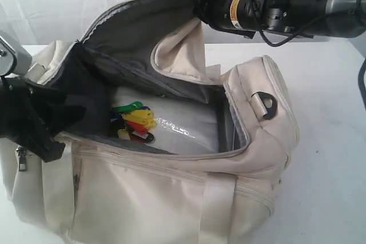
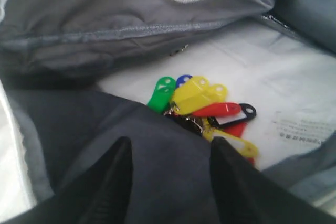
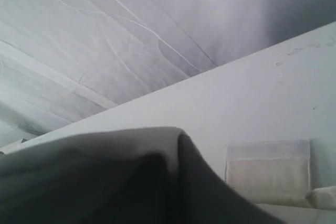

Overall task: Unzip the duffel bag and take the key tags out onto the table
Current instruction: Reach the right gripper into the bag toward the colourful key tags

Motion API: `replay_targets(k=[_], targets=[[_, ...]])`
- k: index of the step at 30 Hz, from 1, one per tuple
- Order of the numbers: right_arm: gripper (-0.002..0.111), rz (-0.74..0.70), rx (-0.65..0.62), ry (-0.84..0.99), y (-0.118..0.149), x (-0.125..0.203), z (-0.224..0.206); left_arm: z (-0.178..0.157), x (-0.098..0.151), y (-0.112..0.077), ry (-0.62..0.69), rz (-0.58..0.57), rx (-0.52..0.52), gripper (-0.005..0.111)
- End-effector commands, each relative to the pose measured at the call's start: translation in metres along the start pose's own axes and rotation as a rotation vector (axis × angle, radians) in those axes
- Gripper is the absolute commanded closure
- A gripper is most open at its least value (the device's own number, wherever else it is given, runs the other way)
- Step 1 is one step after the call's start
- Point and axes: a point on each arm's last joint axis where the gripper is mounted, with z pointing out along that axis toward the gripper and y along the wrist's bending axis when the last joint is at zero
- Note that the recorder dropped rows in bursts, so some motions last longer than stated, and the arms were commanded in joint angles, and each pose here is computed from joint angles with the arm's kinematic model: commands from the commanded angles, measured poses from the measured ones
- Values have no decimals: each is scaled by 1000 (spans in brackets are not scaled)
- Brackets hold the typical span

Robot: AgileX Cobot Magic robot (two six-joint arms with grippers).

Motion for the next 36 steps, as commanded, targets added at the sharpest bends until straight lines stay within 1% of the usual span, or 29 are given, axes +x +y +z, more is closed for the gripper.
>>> replay_targets(k=[1,3,5,6,8,10,11,12,14,15,17,18,21,23,24,25,27,29,31,32,35,36], targets=[[106,36,-7,12,-7,1,6,-1,8,-5,23,2,22,56],[98,44,-11,22,-8,4,9,-1,8,-7,20,8,42,56],[84,47,-30,40,-9,8,12,-1,8,-8,18,8,49,56],[74,47,-31,45,-10,10,13,-1,8,-8,17,8,51,56],[48,47,-20,52,-13,13,16,-1,7,-8,15,8,58,56],[25,44,6,49,-17,14,17,-1,7,-9,14,10,65,56],[18,37,34,41,-20,13,17,-1,7,-9,17,18,67,56],[15,37,43,38,-20,13,17,-1,8,-9,20,28,71,56],[14,-2,45,35,-19,10,14,-1,8,-10,19,28,72,56],[14,-44,43,37,-17,9,12,-1,8,-10,19,28,75,56],[15,-166,-6,60,-9,8,7,-1,8,-10,18,28,77,56],[15,-221,-47,79,-3,8,4,-1,8,-10,18,28,77,56],[15,-474,-168,178,11,13,-7,-1,8,-10,18,28,77,56],[15,-563,-294,242,24,18,-18,-1,8,-10,19,28,75,56],[15,-587,-368,274,30,21,-23,-1,8,-10,19,30,73,56],[15,-616,-484,323,39,26,-32,-1,8,-9,20,30,68,56],[15,-646,-625,383,50,33,-43,-1,8,-9,22,14,63,56],[15,-650,-734,442,58,41,-50,-1,8,-7,28,-12,45,56],[16,-643,-803,487,63,48,-56,-1,9,-6,31,-18,31,56],[16,-645,-815,497,64,51,-56,-1,9,-6,31,-18,31,56],[16,-684,-822,505,64,64,-55,-2,8,-6,28,-16,30,56],[16,-695,-807,505,62,69,-54,-3,7,-6,21,-14,27,56]])
